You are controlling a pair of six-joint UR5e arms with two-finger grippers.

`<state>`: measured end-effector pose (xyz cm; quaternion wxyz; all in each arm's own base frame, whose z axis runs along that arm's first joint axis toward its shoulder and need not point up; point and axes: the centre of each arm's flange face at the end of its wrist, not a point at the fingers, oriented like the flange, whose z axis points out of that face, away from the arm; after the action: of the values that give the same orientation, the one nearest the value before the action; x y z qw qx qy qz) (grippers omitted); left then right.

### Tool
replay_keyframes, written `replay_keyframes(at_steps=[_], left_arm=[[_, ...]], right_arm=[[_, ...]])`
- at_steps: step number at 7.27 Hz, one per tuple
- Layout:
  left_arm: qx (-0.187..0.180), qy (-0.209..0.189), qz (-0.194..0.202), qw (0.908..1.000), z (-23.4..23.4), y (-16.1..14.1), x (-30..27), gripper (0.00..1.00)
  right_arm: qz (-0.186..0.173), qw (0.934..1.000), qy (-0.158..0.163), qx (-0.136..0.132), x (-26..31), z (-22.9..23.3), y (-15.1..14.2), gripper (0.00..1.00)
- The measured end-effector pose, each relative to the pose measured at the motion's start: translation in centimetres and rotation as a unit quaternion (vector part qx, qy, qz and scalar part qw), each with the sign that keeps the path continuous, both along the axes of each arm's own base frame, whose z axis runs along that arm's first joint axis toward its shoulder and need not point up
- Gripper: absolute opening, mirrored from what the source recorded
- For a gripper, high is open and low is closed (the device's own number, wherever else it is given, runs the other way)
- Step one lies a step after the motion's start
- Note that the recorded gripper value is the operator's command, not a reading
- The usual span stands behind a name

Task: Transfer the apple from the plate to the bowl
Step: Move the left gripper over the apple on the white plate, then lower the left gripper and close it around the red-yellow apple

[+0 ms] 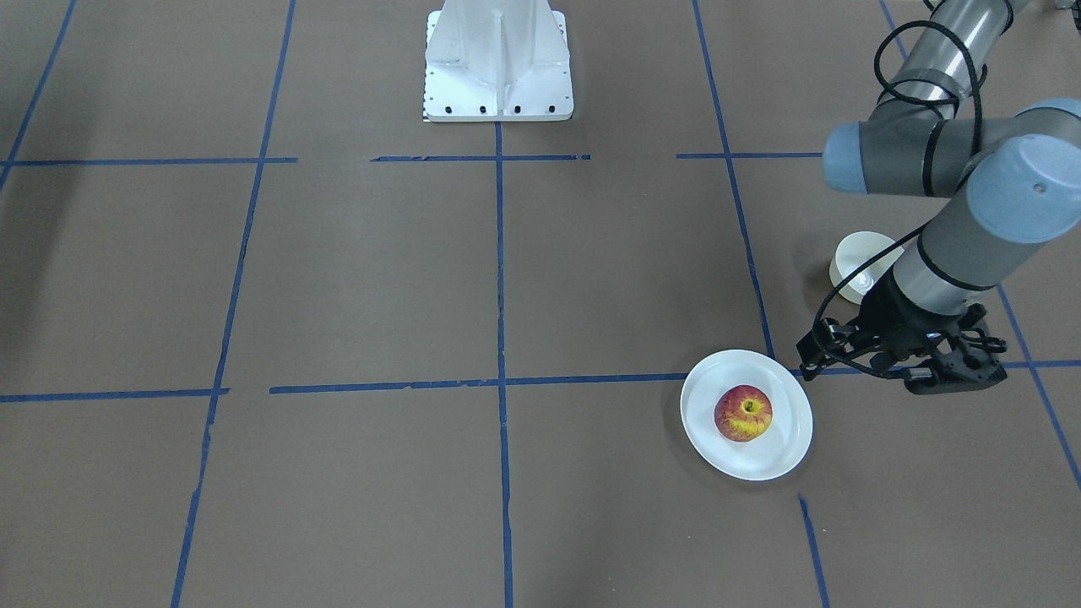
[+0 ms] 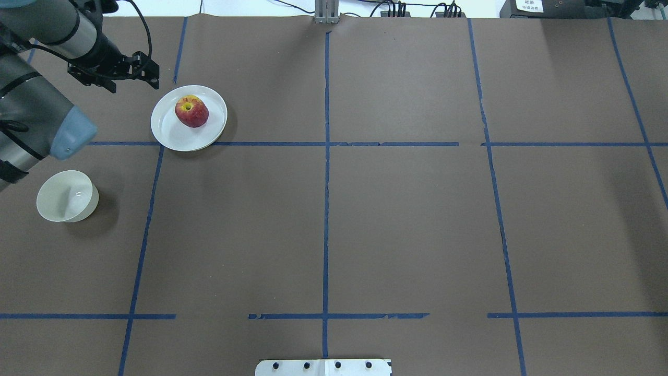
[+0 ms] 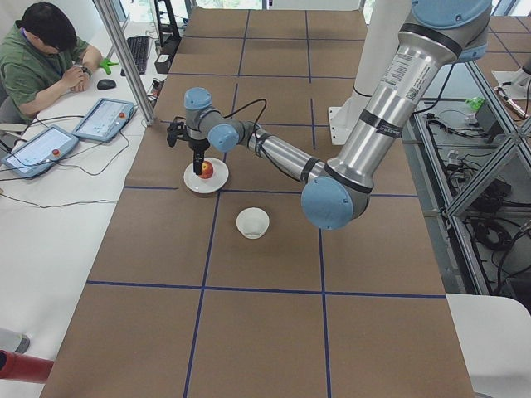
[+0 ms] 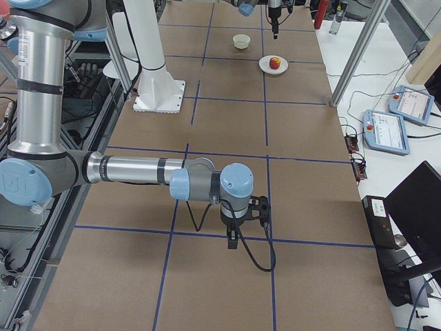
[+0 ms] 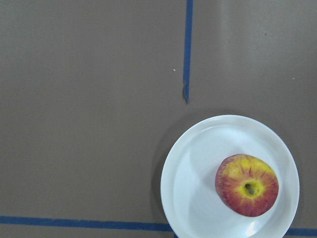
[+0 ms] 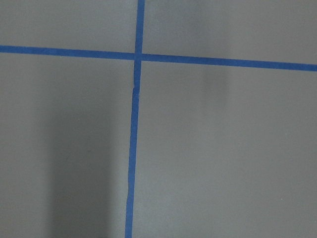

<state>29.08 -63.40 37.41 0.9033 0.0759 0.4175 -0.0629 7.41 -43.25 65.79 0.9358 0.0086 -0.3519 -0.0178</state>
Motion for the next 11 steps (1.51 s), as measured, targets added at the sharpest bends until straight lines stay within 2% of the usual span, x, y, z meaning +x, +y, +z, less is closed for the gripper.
replay_keyframes(at_steps=[2, 4, 7, 11], left_arm=[[-0.002, 0.007, -0.005, 1.0000, -0.7, -0.5, 3.8, 1.00], [0.013, 0.011, -0.026, 0.9995, 0.5, -1.2, 7.8, 1.00], [0.017, 0.003, -0.044, 0.9989, 1.7, -1.3, 9.7, 1.00], [0.008, 0.009, -0.042, 0.9991, 3.8, -0.7, 11.9, 0.99]], right_arm=[[0.000, 1.0000, 0.000, 0.000, 0.0, 0.0, 0.0, 1.00], [0.000, 1.0000, -0.001, 0.000, 0.0, 0.0, 0.0, 1.00], [0.000, 1.0000, 0.000, 0.000, 0.0, 0.0, 0.0, 1.00], [0.000, 1.0000, 0.000, 0.000, 0.0, 0.0, 0.0, 1.00]])
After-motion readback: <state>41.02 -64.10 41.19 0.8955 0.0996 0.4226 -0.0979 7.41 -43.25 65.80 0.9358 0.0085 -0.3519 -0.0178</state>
